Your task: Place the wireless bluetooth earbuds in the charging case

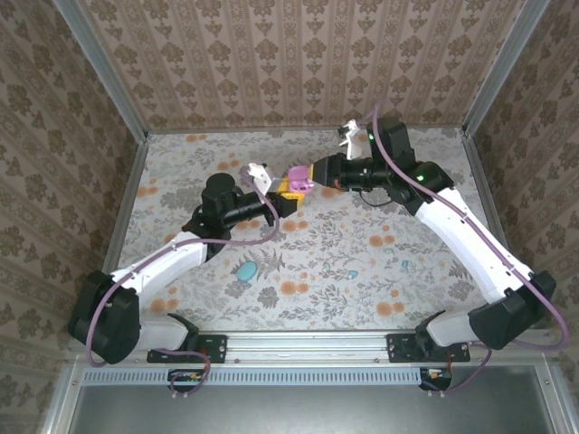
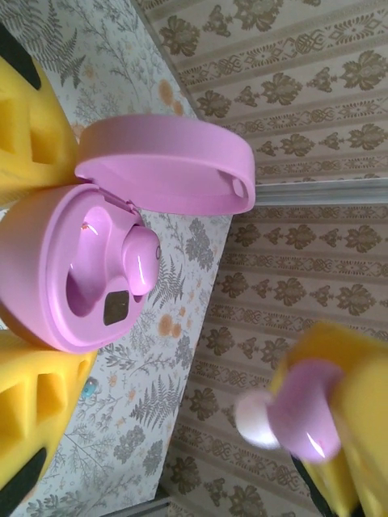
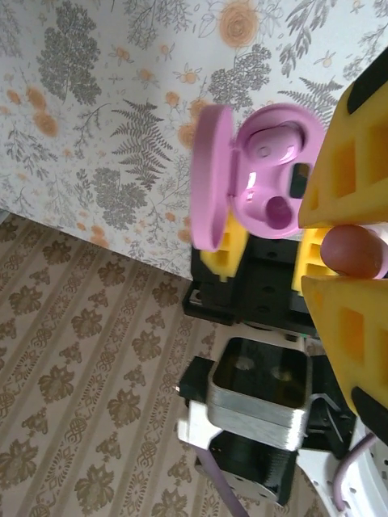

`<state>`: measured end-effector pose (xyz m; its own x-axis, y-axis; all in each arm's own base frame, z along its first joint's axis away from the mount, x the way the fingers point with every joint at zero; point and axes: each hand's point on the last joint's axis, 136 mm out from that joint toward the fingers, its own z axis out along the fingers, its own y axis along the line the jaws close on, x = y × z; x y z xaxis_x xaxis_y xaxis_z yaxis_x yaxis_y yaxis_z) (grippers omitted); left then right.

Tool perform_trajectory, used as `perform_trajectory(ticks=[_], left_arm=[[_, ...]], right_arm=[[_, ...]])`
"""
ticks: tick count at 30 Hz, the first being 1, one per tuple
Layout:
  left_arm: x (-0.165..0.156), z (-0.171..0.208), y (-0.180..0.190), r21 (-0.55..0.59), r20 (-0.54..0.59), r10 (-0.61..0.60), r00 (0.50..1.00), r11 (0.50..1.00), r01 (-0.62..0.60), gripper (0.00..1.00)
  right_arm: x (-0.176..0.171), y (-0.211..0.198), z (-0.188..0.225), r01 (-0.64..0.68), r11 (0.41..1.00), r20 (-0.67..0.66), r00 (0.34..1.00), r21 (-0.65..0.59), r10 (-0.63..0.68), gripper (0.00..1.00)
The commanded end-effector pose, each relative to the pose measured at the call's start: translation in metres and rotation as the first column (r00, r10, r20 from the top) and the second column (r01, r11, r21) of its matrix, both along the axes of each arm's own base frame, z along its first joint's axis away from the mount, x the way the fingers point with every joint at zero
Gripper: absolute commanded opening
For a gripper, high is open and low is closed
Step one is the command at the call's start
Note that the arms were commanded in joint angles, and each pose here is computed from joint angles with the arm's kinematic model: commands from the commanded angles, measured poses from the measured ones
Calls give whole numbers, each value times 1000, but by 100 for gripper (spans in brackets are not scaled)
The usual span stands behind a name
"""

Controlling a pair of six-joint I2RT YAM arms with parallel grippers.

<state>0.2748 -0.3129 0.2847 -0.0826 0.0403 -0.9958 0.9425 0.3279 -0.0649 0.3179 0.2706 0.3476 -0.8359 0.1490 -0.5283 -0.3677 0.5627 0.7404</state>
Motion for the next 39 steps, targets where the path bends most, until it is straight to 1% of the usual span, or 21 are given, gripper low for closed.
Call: perform_trajectory(ticks=[1, 8, 11, 15, 21, 33, 36, 39], left_arm=[[-5, 23, -6, -37, 62, -40, 997, 998, 42, 35], [-5, 25, -6, -45, 63, -39, 997, 998, 42, 35], [-6, 27, -6, -54, 62, -38, 997, 998, 41, 35], [-6, 30, -6, -64, 64, -38, 997, 997, 42, 35], [-6, 29, -6, -63, 61, -35, 997, 997, 39, 35], [-4, 31, -6, -69, 61, -24, 998, 997, 28, 35], [-4, 32, -6, -72, 62, -22, 998, 997, 27, 35], [-4, 34, -6, -75, 65, -22, 998, 997, 27, 35]], right_arm=[[7, 14, 13, -12, 1000, 47, 999, 16, 12, 23], [10, 23, 3, -17, 999, 59, 998, -37, 19, 23], [12, 23, -6, -5, 997, 56, 998, -77, 9, 23], [15, 24, -12, 4, 995, 60, 998, -100, 2, 22], [14, 27, -17, 1, 994, 55, 999, -109, 5, 22], [11, 36, -18, -11, 996, 48, 999, -86, 16, 22], [11, 34, -23, -6, 994, 44, 999, -108, 10, 22], [11, 27, -31, 13, 987, 43, 999, -162, -6, 23]])
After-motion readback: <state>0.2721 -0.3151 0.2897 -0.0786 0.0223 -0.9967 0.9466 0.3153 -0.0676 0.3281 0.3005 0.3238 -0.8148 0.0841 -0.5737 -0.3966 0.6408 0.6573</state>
